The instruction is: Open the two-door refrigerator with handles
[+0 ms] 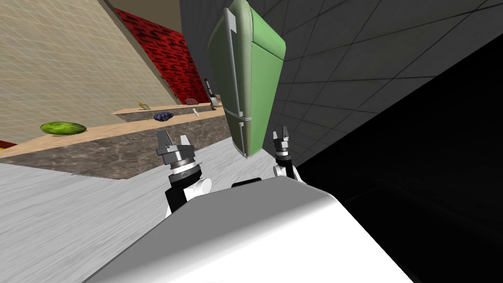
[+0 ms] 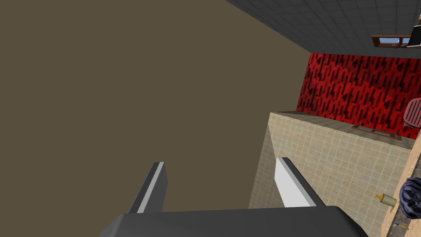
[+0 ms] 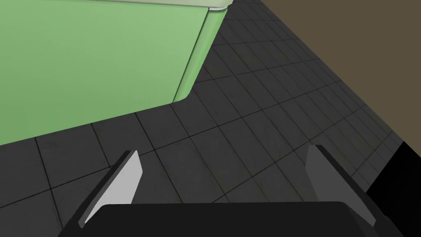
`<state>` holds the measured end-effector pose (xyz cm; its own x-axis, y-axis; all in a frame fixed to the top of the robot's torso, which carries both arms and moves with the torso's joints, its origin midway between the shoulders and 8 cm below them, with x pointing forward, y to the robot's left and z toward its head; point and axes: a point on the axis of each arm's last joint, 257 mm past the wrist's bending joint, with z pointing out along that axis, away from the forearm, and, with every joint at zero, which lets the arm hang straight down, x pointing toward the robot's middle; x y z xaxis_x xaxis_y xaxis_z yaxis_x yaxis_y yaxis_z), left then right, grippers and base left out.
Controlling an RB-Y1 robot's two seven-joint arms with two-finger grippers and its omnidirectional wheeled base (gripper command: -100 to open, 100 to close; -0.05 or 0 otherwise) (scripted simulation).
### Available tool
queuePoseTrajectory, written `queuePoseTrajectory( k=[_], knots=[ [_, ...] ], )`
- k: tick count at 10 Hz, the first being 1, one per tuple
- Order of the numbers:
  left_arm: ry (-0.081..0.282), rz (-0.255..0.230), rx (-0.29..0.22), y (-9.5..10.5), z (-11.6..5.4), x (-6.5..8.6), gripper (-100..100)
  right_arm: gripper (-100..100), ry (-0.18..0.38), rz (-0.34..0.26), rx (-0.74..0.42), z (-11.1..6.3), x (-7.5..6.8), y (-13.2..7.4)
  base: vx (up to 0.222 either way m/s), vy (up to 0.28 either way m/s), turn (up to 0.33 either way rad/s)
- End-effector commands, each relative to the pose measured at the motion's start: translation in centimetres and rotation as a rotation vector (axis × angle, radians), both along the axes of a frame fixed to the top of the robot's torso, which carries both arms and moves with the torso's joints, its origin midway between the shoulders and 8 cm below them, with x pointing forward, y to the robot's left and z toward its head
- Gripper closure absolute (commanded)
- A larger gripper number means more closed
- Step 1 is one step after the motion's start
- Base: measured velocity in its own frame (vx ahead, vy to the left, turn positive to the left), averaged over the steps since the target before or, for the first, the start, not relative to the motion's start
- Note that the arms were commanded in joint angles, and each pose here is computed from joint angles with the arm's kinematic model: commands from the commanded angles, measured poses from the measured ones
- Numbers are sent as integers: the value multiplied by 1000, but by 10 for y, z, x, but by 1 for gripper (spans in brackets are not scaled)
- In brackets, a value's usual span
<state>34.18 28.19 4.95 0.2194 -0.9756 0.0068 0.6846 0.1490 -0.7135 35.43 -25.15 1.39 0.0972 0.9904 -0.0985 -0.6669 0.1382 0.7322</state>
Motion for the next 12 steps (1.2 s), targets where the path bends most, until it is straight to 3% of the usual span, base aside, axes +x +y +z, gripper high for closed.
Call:
queuePoseTrajectory(
  k=[1,9,10,12],
  knots=[
    [0,0,0,0,0,0,0,0,0,0,0,0,0,0,0,0,0],
    [0,0,0,0,0,0,0,0,0,0,0,0,0,0,0,0,0],
    [0,0,0,0,0,0,0,-100,7,-1,-47,-1,1,3,18,6,17],
    [0,0,0,0,0,0,0,-100,18,-14,-129,-4,2,6,42,20,27]
  ],
)
